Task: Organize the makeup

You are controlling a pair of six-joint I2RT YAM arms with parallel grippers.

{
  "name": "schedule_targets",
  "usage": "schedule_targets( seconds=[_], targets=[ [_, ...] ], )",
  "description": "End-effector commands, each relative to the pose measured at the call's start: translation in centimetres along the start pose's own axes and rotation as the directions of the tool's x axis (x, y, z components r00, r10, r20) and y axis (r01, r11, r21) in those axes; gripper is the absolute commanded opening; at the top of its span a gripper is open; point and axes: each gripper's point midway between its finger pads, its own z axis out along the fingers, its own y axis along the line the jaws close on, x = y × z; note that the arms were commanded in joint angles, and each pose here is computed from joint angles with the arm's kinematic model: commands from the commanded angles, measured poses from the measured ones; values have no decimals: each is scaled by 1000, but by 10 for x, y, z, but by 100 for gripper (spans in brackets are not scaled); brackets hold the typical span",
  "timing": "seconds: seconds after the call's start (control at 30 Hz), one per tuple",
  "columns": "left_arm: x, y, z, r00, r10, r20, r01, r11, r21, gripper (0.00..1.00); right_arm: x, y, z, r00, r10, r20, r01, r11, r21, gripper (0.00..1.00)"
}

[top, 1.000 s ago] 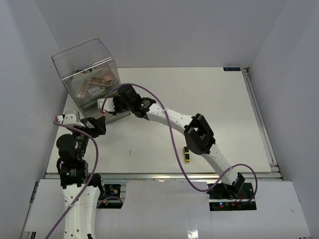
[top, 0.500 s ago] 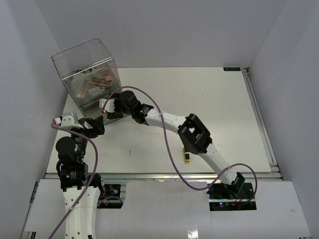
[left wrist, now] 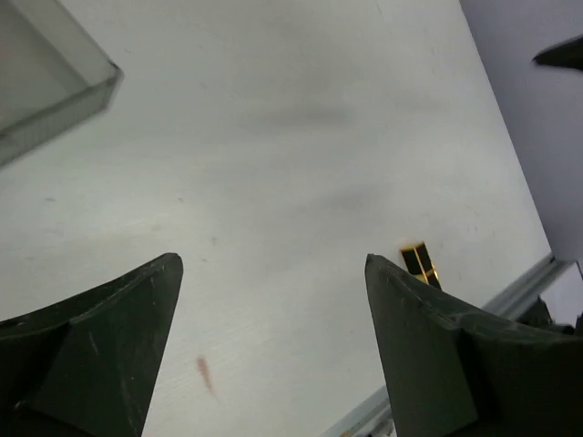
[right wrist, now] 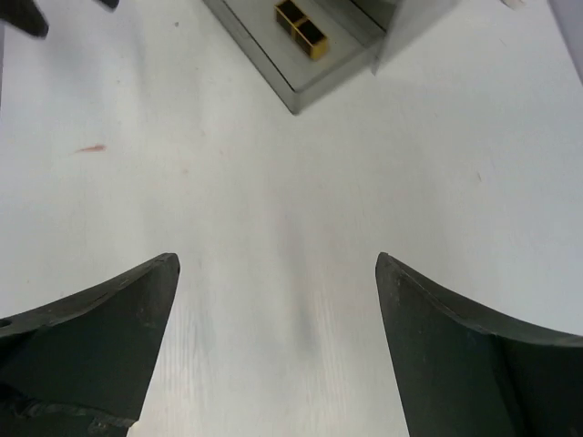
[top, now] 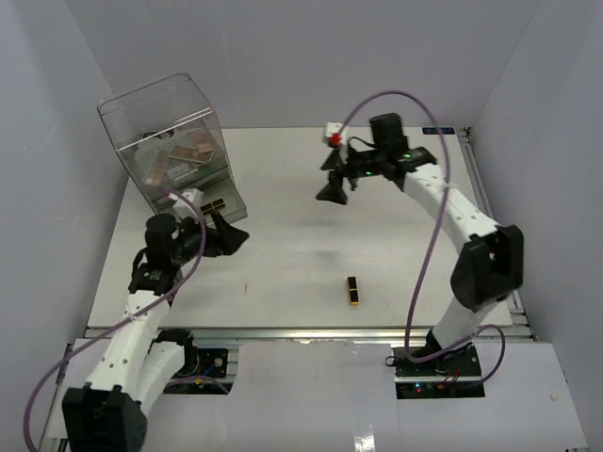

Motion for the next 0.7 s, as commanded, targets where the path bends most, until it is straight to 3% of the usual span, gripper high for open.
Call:
schedule_targets(
  seconds=[0.0, 0.07, 0.2, 0.33, 0.4, 0.57, 0.67],
  targets=[
    [44, -93, 26, 982, 59, -177, -24, 981, 194, 93, 51, 53, -71, 943, 332, 41, -328, 942, -71, 94],
    [69, -102, 46, 969, 61, -238, -34, 993, 117, 94, 75, 35, -105, 919, 384, 88, -391, 916, 86, 94],
    [116, -140, 69, 938, 74, -339, -64, 997, 39, 96, 135, 25, -149, 856, 508, 98, -502, 769, 396, 96],
    [174, -143, 96, 902, 74, -425, -148, 978, -145, 96, 134, 5, -205, 851, 486, 200, -507, 659, 555, 97],
    [186, -168, 111, 900, 59, -432, -143, 976, -163, 96, 134, 4, -216, 849, 476, 230, -513, 638, 573, 97],
    [227, -187, 143, 875, 38, -483, -174, 956, -239, 94, 138, 11, -218, 841, 476, 258, -531, 628, 569, 97],
    [242, -194, 151, 870, 19, -492, -163, 954, -253, 89, 137, 12, -218, 840, 474, 263, -533, 634, 560, 97]
  ],
)
